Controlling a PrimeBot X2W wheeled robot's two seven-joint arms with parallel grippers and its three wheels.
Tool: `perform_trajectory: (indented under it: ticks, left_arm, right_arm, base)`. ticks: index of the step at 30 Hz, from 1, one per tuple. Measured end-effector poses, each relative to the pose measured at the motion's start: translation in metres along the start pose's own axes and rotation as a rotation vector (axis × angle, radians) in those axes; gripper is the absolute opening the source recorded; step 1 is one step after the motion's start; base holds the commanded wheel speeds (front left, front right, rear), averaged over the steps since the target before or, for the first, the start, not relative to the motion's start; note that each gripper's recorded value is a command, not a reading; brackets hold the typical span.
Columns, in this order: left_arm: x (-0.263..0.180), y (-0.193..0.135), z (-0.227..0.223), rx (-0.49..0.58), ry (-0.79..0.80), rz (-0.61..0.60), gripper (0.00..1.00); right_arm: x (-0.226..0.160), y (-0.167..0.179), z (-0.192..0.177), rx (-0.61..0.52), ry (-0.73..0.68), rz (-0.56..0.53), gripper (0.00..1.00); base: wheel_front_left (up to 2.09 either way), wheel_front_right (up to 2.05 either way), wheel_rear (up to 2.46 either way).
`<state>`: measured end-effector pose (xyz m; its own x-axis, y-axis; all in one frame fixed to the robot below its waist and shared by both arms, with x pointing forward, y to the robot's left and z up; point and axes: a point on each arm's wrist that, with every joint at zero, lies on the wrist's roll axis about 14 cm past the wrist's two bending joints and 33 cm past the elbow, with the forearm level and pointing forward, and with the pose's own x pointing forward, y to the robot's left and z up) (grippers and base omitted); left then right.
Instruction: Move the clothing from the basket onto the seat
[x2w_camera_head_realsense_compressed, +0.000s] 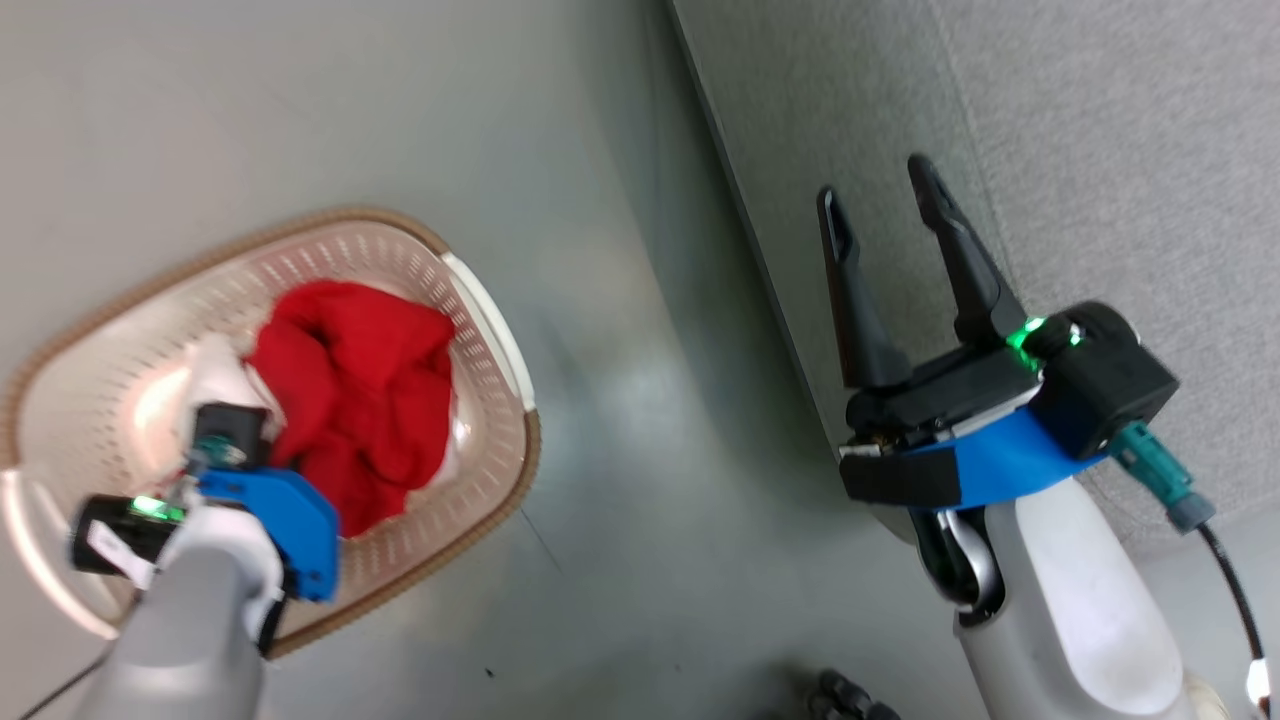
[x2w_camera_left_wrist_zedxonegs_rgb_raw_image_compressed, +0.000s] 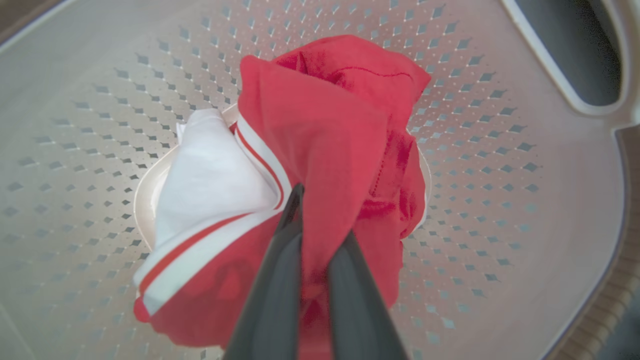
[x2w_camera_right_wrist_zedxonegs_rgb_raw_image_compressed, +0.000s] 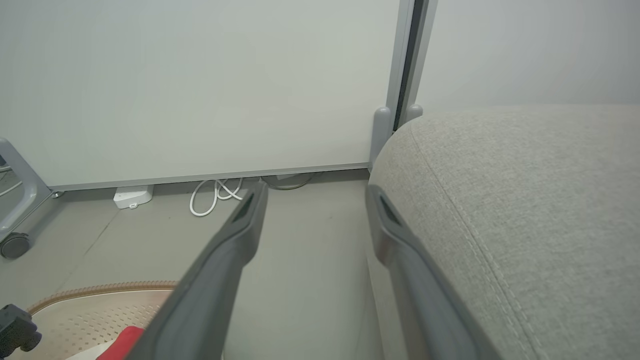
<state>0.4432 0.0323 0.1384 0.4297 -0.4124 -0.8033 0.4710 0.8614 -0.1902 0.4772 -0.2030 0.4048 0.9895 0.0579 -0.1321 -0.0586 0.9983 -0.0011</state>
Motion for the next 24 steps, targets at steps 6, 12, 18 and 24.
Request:
perform_trajectory:
  ticks: [6, 12, 18, 24]
  left_arm:
    - [-0.039, -0.031, 0.025, 0.077, -0.050, -0.053, 0.00]
    - [-0.090, -0.049, 0.059, 0.120, -0.152, -0.040, 0.00]
    - [-0.153, -0.072, 0.113, 0.159, -0.367, -0.035, 0.00]
    - [-0.198, -0.090, 0.152, 0.170, -0.525, -0.050, 0.00]
  right_arm:
    - [-0.020, 0.011, 0.016, -0.007, -0.016, 0.017, 1.00]
    - [-0.044, 0.025, 0.039, 0.008, -0.061, 0.038, 1.00]
    - [-0.070, 0.039, 0.068, 0.024, -0.137, 0.062, 1.00]
    - [-0.087, 0.050, 0.081, 0.035, -0.175, 0.083, 1.00]
  base:
    - [0.00, 0.00, 0.00]
    - [0.00, 0.00, 0.00]
    - [0.00, 0.00, 0.00]
    - [0.00, 0.00, 0.00]
